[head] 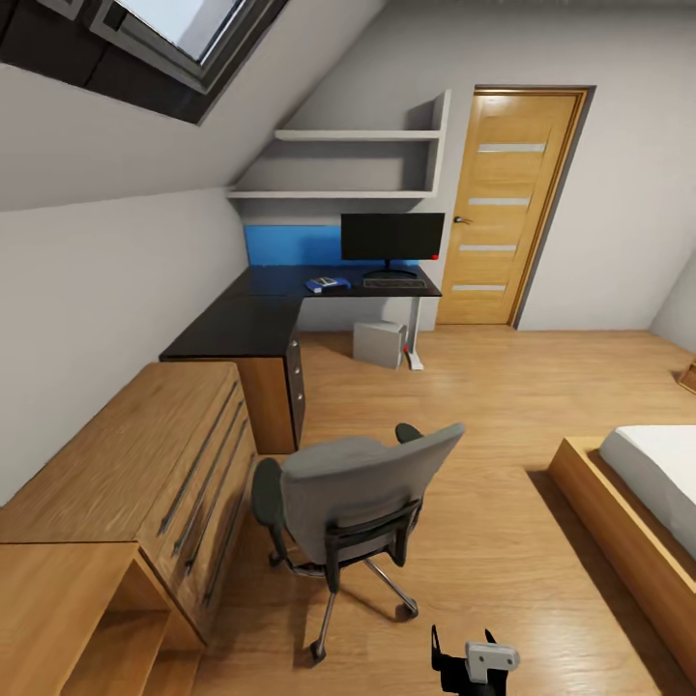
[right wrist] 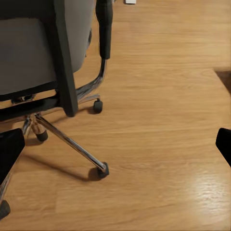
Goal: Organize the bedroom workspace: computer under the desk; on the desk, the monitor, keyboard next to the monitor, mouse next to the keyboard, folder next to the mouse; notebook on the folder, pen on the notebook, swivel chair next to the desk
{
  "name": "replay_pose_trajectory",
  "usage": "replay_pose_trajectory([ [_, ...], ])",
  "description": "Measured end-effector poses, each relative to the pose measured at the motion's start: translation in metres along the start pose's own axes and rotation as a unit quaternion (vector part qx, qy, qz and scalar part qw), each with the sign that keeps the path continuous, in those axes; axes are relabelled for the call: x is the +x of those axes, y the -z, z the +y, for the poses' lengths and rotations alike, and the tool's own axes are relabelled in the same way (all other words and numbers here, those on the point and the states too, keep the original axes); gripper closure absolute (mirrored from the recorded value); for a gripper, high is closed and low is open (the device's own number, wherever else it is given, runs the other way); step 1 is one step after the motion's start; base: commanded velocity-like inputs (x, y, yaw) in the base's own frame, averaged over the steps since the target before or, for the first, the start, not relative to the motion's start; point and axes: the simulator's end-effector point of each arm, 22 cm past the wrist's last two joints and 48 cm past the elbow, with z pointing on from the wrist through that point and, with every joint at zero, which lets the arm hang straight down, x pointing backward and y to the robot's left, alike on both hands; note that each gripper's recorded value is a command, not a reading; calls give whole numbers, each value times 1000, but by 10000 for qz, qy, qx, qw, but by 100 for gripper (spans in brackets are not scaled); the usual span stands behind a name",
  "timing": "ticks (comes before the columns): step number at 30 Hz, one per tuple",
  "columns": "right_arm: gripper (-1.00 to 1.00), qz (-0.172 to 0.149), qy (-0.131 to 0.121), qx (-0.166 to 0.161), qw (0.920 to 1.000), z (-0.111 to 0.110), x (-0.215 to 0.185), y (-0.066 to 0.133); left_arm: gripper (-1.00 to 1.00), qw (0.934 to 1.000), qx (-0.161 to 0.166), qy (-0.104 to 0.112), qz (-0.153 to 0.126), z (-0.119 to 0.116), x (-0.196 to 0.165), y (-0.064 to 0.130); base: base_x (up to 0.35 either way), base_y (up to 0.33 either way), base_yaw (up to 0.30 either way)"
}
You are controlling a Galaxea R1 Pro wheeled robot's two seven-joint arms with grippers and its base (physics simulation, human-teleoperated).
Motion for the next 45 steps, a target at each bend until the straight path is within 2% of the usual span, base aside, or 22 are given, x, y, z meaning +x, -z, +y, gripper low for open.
replay_pose_trajectory([
  [18, -100, 158, 46, 5, 9999, -1, 7, 0, -100, 10000, 30, -14, 15, -3, 2, 0, -25, 55, 0],
  [45, -100, 169, 59, 25, 9998, -4, 8, 0, -100, 9999, 99, 25, 3, -12, 3, -1, -64, 22, 0],
])
